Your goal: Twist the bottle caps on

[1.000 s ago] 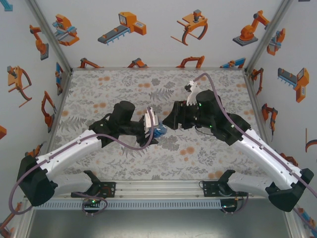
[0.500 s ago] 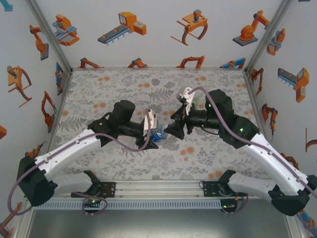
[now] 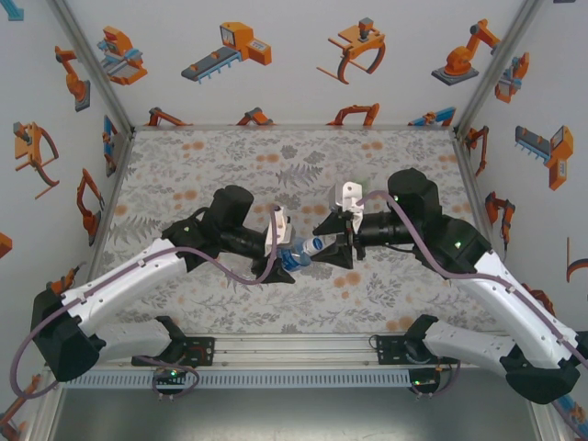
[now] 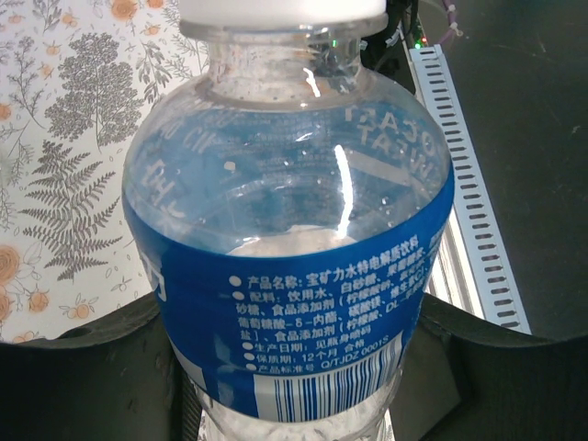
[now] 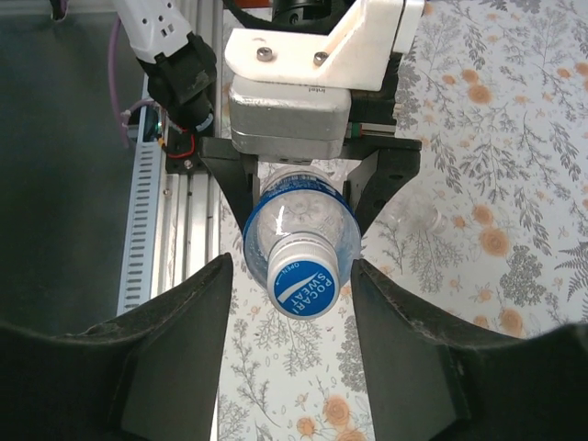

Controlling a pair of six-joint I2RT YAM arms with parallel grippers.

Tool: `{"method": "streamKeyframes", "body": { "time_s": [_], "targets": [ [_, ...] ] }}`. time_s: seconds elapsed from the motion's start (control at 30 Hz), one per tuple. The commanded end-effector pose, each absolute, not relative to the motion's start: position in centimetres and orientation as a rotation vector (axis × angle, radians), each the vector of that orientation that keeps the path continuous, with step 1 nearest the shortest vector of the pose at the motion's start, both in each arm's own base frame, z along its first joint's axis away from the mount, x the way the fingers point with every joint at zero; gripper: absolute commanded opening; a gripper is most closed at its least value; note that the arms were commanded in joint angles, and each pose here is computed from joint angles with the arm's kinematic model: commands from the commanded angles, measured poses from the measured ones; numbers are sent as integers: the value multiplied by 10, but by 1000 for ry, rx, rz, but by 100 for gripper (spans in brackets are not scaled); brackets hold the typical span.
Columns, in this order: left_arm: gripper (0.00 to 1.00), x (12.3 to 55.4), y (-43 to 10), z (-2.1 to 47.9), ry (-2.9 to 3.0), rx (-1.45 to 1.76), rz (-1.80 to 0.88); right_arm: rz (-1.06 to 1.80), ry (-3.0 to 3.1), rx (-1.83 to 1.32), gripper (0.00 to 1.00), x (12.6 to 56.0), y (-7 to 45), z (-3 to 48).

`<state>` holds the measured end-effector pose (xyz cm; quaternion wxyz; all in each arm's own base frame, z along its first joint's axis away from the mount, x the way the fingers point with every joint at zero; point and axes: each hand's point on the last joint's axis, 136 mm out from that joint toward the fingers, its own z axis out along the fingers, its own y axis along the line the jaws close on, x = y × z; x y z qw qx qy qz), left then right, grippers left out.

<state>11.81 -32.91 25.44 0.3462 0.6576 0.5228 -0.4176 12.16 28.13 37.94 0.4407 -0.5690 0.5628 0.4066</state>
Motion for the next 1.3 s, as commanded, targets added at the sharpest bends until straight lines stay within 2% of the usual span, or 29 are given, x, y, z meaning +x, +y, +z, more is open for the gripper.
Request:
{"method": "streamKeyframes", "body": {
  "time_s": [0.0,0.2,0.37,0.57,0.63,0.8,0.93,1.1,1.27],
  "targets": [
    [0,111,-332,265,1296,1735,-1117,1009,1372,-1441,48,117,280,379],
    [0,112,-331,264,1299,1733,-1108,1021,1372,-1443,36,117,283,378],
    [0,113,-331,266,1294,1729,-1094,1012,1418,-1422,32,123,284,372],
    [0,118,-334,264,1305,1718,-1074,1023,1578,-1293,20,142,289,365],
    [0,124,-336,262,1326,1708,-1041,1027,1673,-1188,18,155,290,361],
    [0,148,-337,252,1397,1647,-895,1060,1961,-832,0,190,290,340],
    [0,161,-338,252,1408,1596,-834,1036,2218,-424,0,212,274,315],
    [0,169,-341,250,1415,1570,-808,1078,2358,0,0,219,260,297],
    [0,171,-344,246,1425,1570,-816,1132,2359,172,0,224,260,298]
  ]
}}
